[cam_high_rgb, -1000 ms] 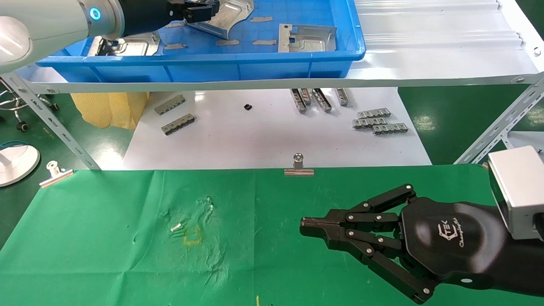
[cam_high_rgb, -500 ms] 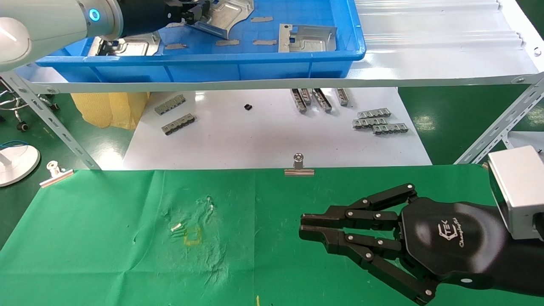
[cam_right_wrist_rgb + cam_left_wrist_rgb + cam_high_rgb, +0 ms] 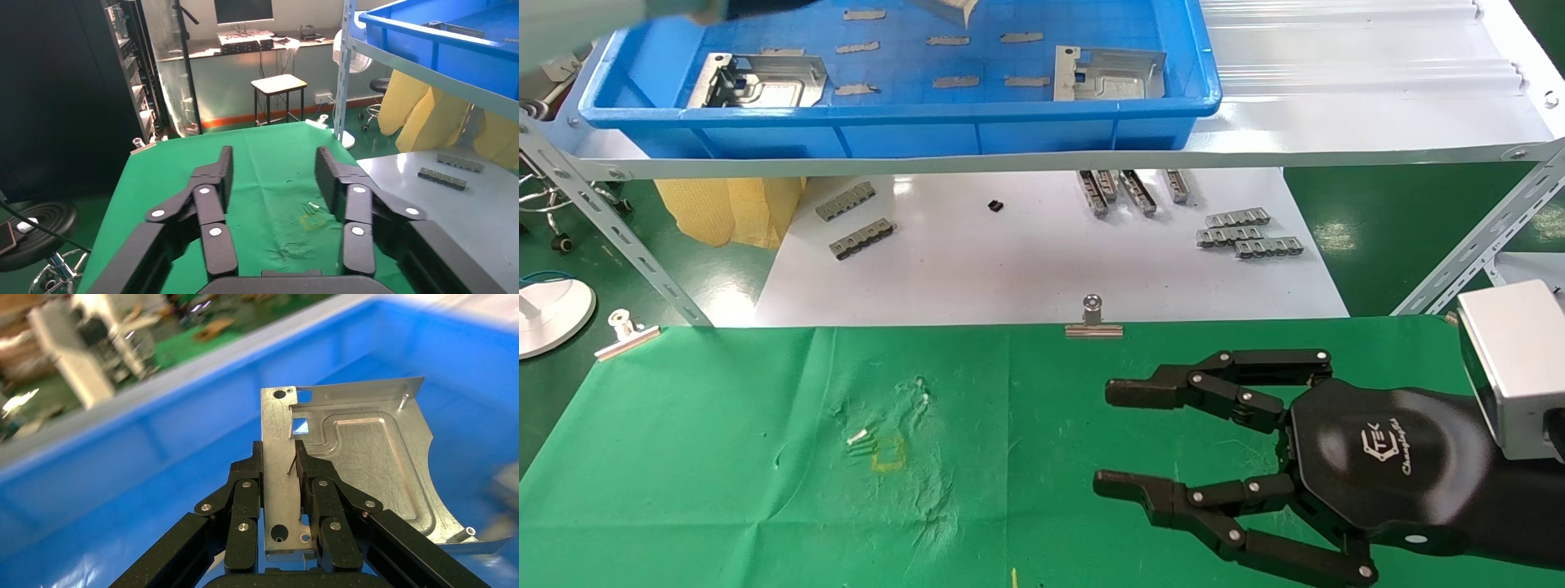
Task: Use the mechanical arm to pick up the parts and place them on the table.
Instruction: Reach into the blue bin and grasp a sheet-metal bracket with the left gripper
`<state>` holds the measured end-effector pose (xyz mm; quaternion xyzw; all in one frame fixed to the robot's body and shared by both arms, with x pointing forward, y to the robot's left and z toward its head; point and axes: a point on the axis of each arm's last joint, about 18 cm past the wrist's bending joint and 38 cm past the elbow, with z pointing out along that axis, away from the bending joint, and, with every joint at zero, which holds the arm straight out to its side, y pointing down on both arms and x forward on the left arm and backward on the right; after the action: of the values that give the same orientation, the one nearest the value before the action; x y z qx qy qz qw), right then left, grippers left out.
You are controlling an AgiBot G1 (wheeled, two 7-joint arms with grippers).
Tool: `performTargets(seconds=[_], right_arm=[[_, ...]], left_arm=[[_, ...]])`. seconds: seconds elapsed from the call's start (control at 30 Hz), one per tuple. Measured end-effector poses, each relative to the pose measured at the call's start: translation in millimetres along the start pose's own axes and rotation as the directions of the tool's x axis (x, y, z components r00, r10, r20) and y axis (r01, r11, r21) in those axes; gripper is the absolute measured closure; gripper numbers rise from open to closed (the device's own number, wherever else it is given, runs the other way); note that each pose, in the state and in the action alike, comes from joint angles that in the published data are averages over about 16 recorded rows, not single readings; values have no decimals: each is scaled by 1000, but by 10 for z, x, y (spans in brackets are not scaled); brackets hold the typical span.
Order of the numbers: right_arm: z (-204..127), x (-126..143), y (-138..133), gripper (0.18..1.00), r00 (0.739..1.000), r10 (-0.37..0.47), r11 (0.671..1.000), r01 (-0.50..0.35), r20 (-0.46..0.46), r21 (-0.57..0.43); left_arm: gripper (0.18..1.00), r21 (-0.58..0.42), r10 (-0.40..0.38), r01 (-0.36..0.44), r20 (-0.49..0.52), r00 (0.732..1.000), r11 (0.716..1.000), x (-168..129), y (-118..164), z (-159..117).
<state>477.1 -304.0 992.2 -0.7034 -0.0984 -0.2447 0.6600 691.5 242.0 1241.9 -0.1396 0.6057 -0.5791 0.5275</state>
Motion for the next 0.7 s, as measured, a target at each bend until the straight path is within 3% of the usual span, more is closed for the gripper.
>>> performTargets(seconds=[0.2,0.43,0.57,0.7], right_arm=[[0,0,0,601,1000,0,1000,0,0,0],[0,0,0,434,1000,0,1000,0,0,0],[0,0,0,349,1000,0,1000,0,0,0],[0,0,0,287,1000,0,1000,0,0,0]], left_arm=[[911,73,81,-67,-210,974,995,189,-34,-324],[911,170,205,-144,-433,878,975,472,202,-790],[911,208,264,-182,-503,823,961,581,420,-1042],[912,201,303,-229,-539,786,952,624,706,-1286]])
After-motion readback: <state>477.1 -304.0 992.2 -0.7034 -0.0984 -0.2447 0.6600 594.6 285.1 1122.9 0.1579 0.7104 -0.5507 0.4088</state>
